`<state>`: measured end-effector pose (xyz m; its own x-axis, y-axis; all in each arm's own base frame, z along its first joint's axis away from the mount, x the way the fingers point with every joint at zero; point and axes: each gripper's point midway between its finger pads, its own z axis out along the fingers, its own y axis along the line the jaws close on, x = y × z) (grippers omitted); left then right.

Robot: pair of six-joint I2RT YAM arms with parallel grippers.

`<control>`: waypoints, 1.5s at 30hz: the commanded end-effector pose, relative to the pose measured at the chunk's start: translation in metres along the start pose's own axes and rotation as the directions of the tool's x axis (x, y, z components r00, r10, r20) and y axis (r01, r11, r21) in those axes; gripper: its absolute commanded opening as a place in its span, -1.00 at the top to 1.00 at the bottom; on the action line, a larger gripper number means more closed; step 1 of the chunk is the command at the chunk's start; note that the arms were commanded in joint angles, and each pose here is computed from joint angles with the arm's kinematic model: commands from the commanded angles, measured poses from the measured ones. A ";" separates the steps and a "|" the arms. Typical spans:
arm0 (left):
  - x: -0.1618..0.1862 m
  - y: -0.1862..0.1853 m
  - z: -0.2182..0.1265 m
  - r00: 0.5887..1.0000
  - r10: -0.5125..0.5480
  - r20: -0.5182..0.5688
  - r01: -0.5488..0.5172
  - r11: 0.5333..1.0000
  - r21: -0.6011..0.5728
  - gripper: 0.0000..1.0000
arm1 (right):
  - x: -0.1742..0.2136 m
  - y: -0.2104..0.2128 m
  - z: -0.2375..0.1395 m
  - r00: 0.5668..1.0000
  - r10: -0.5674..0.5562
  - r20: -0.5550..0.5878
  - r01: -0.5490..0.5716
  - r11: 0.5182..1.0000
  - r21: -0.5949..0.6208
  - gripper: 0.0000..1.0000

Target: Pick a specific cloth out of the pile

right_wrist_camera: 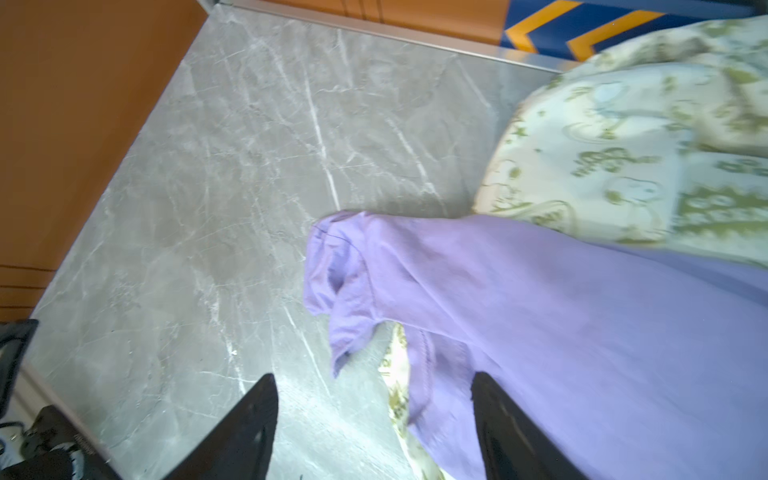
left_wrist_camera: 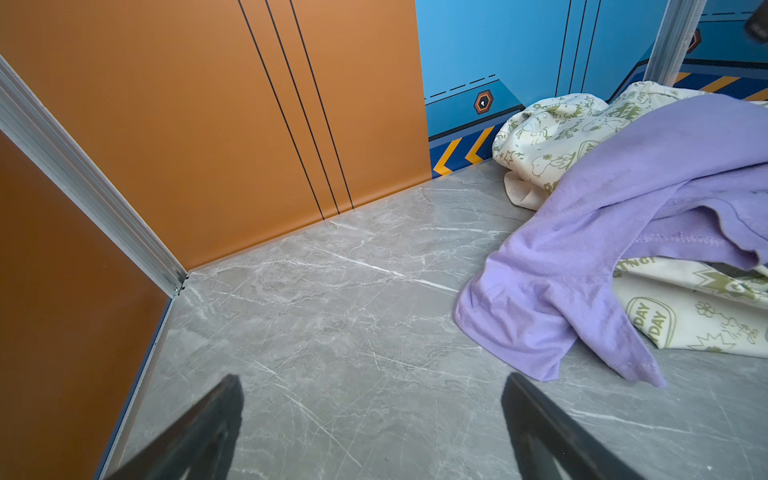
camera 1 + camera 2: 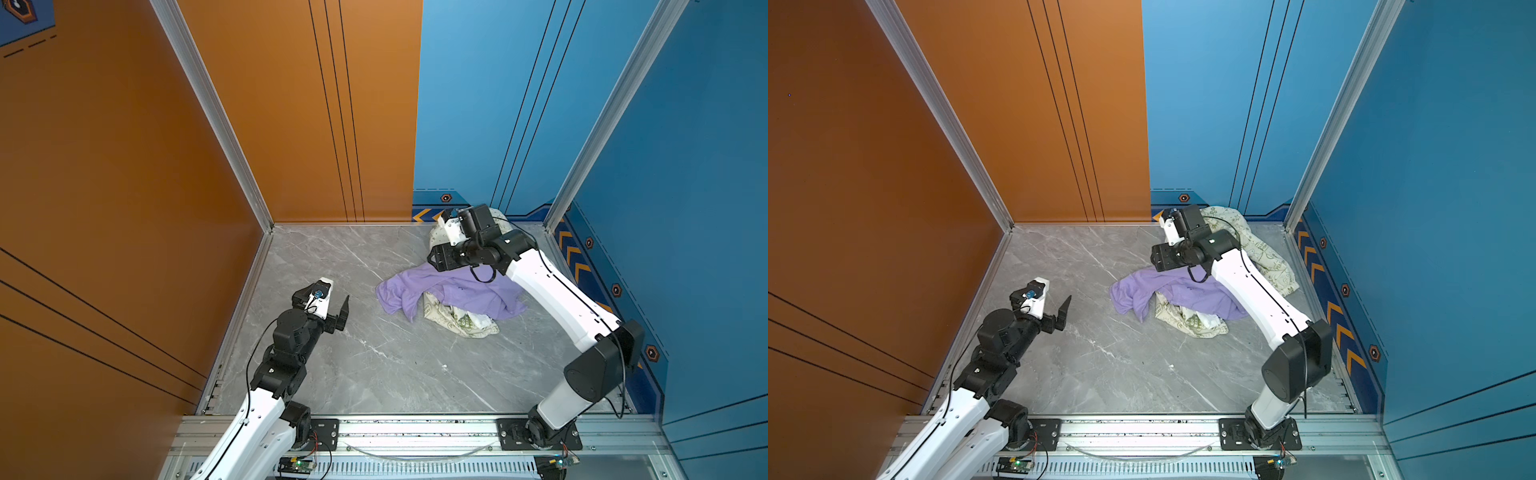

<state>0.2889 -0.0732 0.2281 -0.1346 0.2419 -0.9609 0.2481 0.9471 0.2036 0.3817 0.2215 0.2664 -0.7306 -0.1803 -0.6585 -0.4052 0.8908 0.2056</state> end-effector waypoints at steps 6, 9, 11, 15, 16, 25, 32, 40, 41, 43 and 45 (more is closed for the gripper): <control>0.005 -0.002 0.000 1.000 0.018 -0.010 -0.018 1.000 -0.002 -0.96 | 0.037 -0.106 -0.034 0.963 0.233 0.135 -0.258 0.943 0.209 -0.50; 0.005 -0.003 0.000 1.000 0.018 -0.007 -0.018 1.000 0.002 -0.96 | 0.054 -0.126 -0.035 0.944 0.291 0.152 -0.321 0.919 0.230 -0.50; 0.003 -0.003 0.000 1.000 0.017 -0.002 -0.017 1.000 0.007 -0.96 | 0.064 -0.134 -0.031 0.937 0.319 0.143 -0.345 0.909 0.235 -0.48; 0.001 -0.008 -0.002 1.000 0.016 0.009 -0.016 0.999 0.032 -0.96 | 0.081 -0.139 -0.015 0.926 0.367 0.091 -0.378 0.898 0.225 -0.41; -0.001 -0.009 -0.002 1.000 0.017 0.016 -0.018 0.999 0.041 -0.96 | 0.083 -0.138 -0.010 0.924 0.374 0.078 -0.382 0.897 0.221 -0.40; -0.015 -0.032 -0.009 0.994 0.013 0.106 -0.030 0.986 0.164 -0.96 | 0.095 -0.150 0.024 0.900 0.436 0.019 -0.429 0.874 0.228 -0.16; -0.015 -0.037 -0.010 0.994 0.019 0.109 -0.039 0.981 0.189 -0.96 | 0.100 -0.159 0.038 0.887 0.461 0.010 -0.449 0.860 0.243 0.06; -0.014 -0.036 -0.009 0.994 0.020 0.105 -0.039 0.983 0.180 -0.96 | 0.103 -0.166 0.047 0.867 0.497 0.013 -0.486 0.840 0.240 0.65; -0.014 -0.036 -0.009 0.994 0.022 0.105 -0.040 0.983 0.180 -0.96 | 0.103 -0.166 0.047 0.865 0.501 0.018 -0.491 0.839 0.236 0.73; -0.014 -0.036 -0.009 0.994 0.021 0.104 -0.039 0.983 0.177 -0.96 | 0.102 -0.166 0.047 0.861 0.508 0.028 -0.500 0.835 0.228 0.88; -0.014 -0.036 -0.009 0.994 0.023 0.103 -0.041 0.984 0.175 -0.96 | 0.100 -0.166 0.046 0.858 0.512 0.039 -0.508 0.833 0.218 1.00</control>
<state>0.2753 -0.1046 0.2368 -0.0468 0.2305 -0.9720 0.4035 0.8945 0.1926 0.3982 0.0761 0.1326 -0.8258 0.2938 -0.4814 0.1443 0.9352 0.3233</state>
